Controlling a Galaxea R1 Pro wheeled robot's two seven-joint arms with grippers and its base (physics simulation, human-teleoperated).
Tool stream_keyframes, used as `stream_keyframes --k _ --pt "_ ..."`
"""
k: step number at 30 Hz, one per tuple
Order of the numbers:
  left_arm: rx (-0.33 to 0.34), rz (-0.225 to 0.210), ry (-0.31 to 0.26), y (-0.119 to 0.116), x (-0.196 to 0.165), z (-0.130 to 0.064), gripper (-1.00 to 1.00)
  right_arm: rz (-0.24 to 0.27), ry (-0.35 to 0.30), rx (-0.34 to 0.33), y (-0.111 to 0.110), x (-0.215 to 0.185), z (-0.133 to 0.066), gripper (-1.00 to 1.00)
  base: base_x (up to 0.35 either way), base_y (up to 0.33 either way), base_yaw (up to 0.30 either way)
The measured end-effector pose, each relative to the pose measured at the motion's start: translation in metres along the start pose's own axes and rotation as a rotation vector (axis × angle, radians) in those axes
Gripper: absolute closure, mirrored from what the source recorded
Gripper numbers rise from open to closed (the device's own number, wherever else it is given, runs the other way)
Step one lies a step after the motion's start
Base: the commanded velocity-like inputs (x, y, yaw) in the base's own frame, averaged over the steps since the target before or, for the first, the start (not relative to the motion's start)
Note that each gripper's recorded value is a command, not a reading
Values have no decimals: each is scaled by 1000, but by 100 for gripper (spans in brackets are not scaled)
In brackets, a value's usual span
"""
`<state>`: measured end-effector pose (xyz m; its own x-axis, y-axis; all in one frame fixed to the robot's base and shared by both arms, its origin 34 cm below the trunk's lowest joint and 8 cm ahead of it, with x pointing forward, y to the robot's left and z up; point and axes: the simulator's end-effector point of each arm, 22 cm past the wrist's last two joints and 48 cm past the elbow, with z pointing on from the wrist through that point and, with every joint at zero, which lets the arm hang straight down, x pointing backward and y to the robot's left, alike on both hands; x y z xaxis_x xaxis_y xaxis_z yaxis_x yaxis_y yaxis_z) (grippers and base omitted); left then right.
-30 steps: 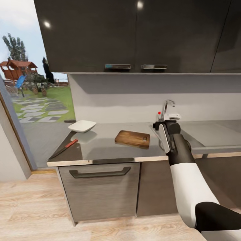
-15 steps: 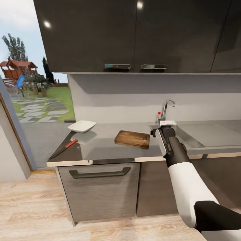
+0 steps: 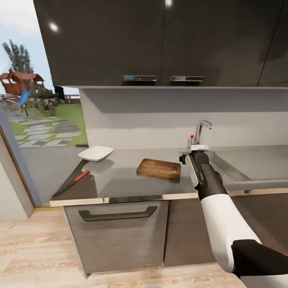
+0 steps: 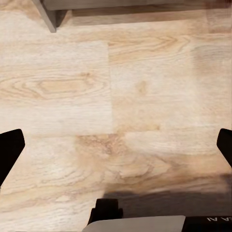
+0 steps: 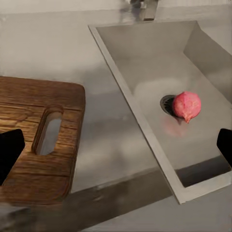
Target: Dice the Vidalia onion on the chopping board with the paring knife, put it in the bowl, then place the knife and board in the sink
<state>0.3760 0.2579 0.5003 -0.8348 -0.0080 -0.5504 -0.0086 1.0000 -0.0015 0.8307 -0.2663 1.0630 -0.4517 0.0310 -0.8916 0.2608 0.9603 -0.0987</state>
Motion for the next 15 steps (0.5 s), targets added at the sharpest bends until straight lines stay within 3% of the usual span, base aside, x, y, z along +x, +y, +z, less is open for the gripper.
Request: stream_keyframes --k 6,15 --pt "0 0 0 0 0 0 -100 1 0 4 -2 0 1 -100 278 -14 0" --pt "0 0 0 0 0 0 -100 -10 28 7 -2 13 9 -100 247 -105 0"
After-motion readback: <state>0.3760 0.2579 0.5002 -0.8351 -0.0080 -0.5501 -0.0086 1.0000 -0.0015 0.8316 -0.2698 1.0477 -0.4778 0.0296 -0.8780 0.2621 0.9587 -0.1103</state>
